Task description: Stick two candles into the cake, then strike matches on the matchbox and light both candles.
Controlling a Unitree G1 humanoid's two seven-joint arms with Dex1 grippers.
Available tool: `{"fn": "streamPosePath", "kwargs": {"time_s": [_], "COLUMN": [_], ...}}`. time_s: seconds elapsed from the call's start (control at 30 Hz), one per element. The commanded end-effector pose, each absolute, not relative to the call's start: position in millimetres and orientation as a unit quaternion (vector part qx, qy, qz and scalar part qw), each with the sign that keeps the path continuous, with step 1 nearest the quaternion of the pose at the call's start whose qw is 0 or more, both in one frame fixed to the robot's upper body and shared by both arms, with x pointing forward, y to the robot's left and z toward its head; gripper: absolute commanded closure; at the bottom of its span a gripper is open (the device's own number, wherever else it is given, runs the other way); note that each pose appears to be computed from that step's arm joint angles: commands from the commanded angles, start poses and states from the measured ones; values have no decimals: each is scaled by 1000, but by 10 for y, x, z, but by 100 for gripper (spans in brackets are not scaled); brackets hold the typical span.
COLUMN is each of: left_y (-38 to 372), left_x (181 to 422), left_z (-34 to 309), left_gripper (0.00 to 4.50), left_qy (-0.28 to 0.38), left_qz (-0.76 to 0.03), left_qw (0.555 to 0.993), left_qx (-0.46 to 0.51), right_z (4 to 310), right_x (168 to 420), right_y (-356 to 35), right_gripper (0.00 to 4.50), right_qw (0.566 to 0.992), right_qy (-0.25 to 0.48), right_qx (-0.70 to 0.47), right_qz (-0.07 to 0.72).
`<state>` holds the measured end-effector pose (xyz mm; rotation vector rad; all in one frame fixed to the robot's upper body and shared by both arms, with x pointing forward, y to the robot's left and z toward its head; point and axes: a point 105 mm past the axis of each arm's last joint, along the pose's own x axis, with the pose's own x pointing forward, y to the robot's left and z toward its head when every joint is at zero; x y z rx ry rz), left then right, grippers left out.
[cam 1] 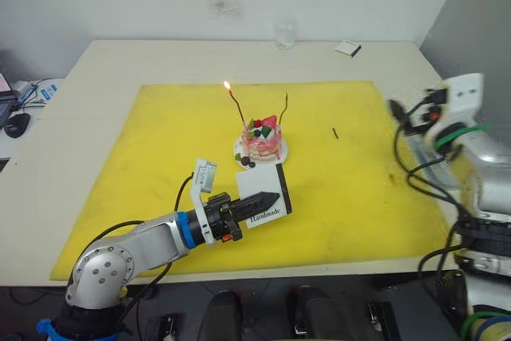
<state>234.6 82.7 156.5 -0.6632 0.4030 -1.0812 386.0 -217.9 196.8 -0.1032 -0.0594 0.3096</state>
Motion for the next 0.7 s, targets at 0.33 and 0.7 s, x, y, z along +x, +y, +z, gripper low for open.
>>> {"fn": "streamPosePath", "kwargs": {"time_s": [0.33,0.7], "left_y": [830,850], "left_x": [2291,2236], "left_z": [1709,1723], "left_gripper": [450,450], "left_qy": [164,166], "left_qz": [-511,-504], "left_qw": [788,791], "left_qx": [-303,-305], "right_z": [1349,1138], "right_x": [4127,4283], "right_y": [-1697,-1487], "right_gripper": [3,126], "right_qw": [992,990], "right_qy": [6,27], "right_qx": [5,-25], "right_qz": [123,134]}}
